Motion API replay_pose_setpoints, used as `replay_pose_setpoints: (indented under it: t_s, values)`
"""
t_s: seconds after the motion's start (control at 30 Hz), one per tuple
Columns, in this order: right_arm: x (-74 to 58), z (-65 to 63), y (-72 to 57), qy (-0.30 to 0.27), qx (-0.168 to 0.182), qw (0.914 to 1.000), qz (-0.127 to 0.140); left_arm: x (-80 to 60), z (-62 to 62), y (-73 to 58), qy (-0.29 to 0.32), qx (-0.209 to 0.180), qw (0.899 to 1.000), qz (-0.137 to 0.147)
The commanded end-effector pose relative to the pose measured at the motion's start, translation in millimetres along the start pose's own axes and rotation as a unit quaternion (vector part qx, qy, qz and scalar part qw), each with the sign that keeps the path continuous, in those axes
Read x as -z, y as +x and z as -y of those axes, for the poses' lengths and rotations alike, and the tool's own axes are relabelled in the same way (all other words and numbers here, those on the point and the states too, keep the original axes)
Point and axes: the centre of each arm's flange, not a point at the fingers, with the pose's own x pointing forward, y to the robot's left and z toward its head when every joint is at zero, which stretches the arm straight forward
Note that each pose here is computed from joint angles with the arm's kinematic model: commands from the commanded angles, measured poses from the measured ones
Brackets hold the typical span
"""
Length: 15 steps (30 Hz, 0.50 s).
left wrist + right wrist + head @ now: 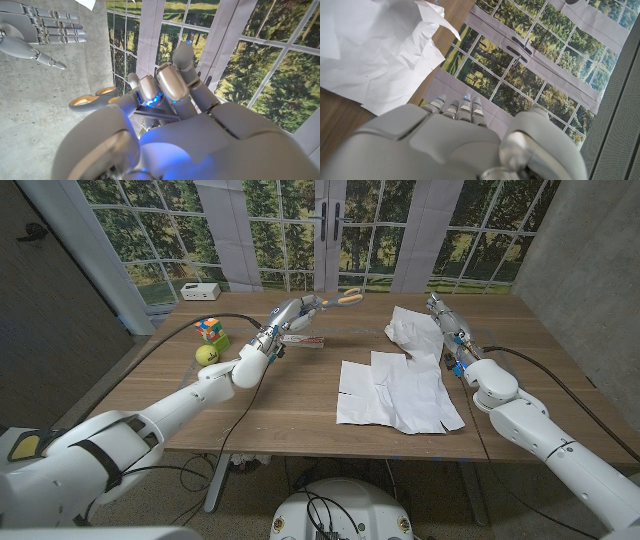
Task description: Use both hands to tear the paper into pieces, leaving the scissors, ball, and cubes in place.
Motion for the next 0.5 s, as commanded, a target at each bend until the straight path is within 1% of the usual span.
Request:
replay_pose_setpoints:
  t_s: [0.03, 0.23, 0.4, 0.5]
  values:
    - [-0.9, 1.2, 0.3, 0.0, 0.002, 1.0, 0.002, -6.2, 3.3, 0.4, -0.028, -0.008, 1.0, 0.001]
    - [-1.0, 3.2, -1.9, 0.0, 0.004, 1.0, 0.003, -8.2, -0.1, 2.4, -0.028, -0.01, 1.0, 0.003]
    - [-5.0, 7.2, -5.8, -0.006, 0.007, 0.9999, 0.007, -7.9, -2.0, 6.2, -0.007, -0.003, 1.0, 0.013]
    - [-7.2, 8.9, -7.5, -0.008, 0.008, 0.9999, 0.01, -7.6, -1.5, 6.5, -0.007, -0.001, 1.0, 0.011]
